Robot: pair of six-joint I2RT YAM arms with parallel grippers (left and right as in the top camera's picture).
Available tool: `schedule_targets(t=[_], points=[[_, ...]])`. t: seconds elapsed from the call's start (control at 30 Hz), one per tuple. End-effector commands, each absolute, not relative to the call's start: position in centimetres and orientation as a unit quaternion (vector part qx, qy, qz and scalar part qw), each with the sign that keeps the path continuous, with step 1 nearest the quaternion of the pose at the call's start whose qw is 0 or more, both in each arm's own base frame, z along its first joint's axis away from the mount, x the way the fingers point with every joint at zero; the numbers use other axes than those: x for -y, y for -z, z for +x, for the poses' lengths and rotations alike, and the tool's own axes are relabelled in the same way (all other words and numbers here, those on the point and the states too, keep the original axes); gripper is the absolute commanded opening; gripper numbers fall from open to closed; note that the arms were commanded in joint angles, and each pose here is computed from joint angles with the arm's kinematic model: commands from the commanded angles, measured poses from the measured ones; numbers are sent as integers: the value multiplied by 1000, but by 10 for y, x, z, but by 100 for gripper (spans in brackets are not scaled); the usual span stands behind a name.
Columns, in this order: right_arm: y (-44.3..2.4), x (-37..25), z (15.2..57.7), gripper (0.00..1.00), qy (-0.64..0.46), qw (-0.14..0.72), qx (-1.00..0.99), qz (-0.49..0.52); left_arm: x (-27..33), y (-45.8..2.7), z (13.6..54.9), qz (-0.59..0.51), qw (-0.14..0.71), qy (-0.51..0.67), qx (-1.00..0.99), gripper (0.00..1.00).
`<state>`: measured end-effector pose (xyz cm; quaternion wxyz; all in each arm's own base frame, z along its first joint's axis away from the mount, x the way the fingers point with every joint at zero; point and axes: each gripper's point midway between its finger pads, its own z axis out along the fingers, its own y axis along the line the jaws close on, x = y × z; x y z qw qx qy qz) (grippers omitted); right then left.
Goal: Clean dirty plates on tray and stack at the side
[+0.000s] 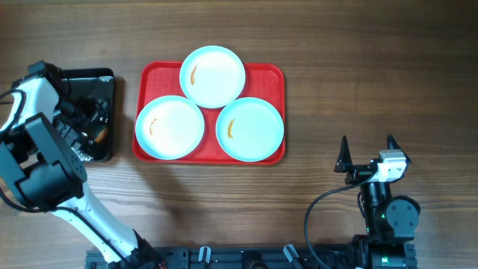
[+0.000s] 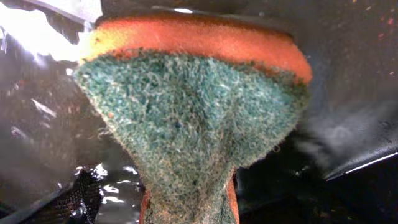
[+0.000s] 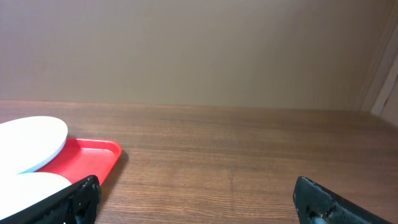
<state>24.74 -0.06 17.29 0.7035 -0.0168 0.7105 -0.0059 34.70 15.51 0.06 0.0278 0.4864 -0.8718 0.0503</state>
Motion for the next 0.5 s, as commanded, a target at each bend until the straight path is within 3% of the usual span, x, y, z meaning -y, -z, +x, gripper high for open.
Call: schedule_targets(t=[0.0, 0.07, 0.1, 0.23, 0.27, 0.3, 0.33, 0.47], points=[[-175, 4, 247, 100, 19, 707, -707, -17, -153, 11, 344, 486, 38, -53, 871, 96], [-175, 4, 247, 100, 18, 707, -707, -17, -158, 11, 342, 486, 36, -38, 872, 67], [-175, 4, 247, 100, 19, 707, -707, -17, -162, 11, 340, 486, 36, -25, 873, 58], [-175, 4, 247, 100, 19, 707, -707, -17, -173, 12, 334, 486, 35, 10, 873, 53], [-175, 4, 247, 100, 19, 707, -707, -17, -173, 12, 334, 485, 35, 13, 874, 39], [-175, 4, 247, 100, 19, 707, -707, -17, -175, 12, 333, 485, 34, 16, 874, 10], [-175, 4, 247, 100, 19, 707, -707, -17, -175, 11, 333, 485, 34, 18, 873, 4], [-175, 4, 247, 100, 19, 707, -707, -17, -176, 9, 334, 486, 30, 19, 873, 4]])
